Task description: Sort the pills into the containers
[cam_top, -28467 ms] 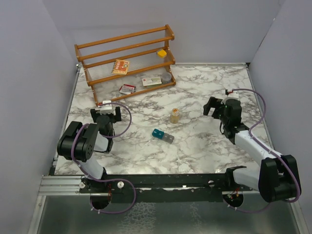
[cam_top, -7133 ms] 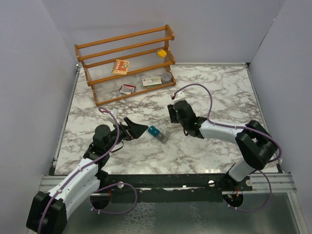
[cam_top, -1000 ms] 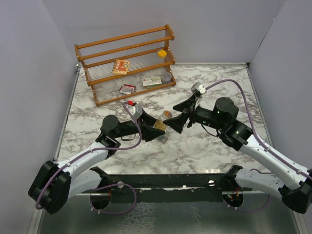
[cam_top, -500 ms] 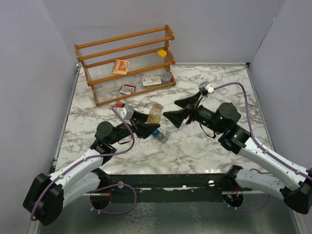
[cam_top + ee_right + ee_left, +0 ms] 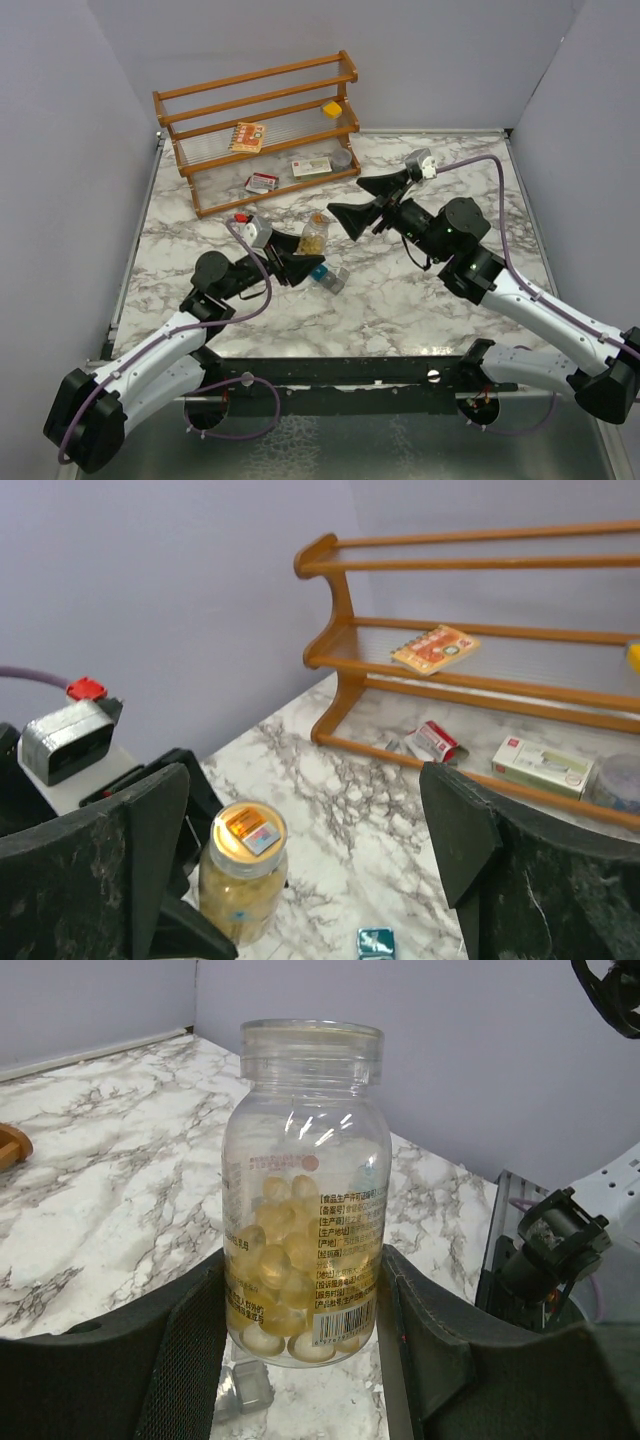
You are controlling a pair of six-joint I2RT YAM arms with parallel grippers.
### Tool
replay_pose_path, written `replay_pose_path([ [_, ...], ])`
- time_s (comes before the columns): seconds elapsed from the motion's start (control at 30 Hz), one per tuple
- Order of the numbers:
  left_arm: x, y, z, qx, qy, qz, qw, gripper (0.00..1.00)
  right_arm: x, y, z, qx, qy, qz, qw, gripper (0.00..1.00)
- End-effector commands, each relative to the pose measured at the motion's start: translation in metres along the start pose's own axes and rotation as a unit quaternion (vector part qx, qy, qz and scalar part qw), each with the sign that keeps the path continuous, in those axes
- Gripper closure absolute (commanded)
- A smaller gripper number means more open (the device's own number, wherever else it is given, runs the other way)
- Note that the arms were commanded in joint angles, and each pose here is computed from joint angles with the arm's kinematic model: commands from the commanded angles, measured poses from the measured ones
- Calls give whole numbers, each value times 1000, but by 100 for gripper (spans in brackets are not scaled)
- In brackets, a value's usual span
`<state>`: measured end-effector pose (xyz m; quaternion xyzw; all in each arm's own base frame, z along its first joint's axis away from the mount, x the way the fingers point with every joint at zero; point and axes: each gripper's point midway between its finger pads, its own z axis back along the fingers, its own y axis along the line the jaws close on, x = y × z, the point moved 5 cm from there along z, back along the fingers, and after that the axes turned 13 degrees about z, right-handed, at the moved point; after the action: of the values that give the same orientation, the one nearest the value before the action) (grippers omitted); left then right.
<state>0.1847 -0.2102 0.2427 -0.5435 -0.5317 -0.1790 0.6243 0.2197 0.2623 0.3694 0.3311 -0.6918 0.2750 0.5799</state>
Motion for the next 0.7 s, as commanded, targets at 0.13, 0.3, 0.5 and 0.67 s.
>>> replay_pose_path([
  [0.13,10,-8,7,-7,-23,-25,999,100,8,-5,-14,-17,2,10,1000,8],
  [0.3,8,-8,3,-17,-8,-35,999,100,-10,17,-7,63,2,-11,998,9],
  [0.5,9,-14,-1,-50,-3,-51,997,100,-14,33,3,122,-1,-41,992,9],
  [0.67,8,-24,-5,-92,11,-43,995,100,-19,45,5,166,7,-59,984,16],
])
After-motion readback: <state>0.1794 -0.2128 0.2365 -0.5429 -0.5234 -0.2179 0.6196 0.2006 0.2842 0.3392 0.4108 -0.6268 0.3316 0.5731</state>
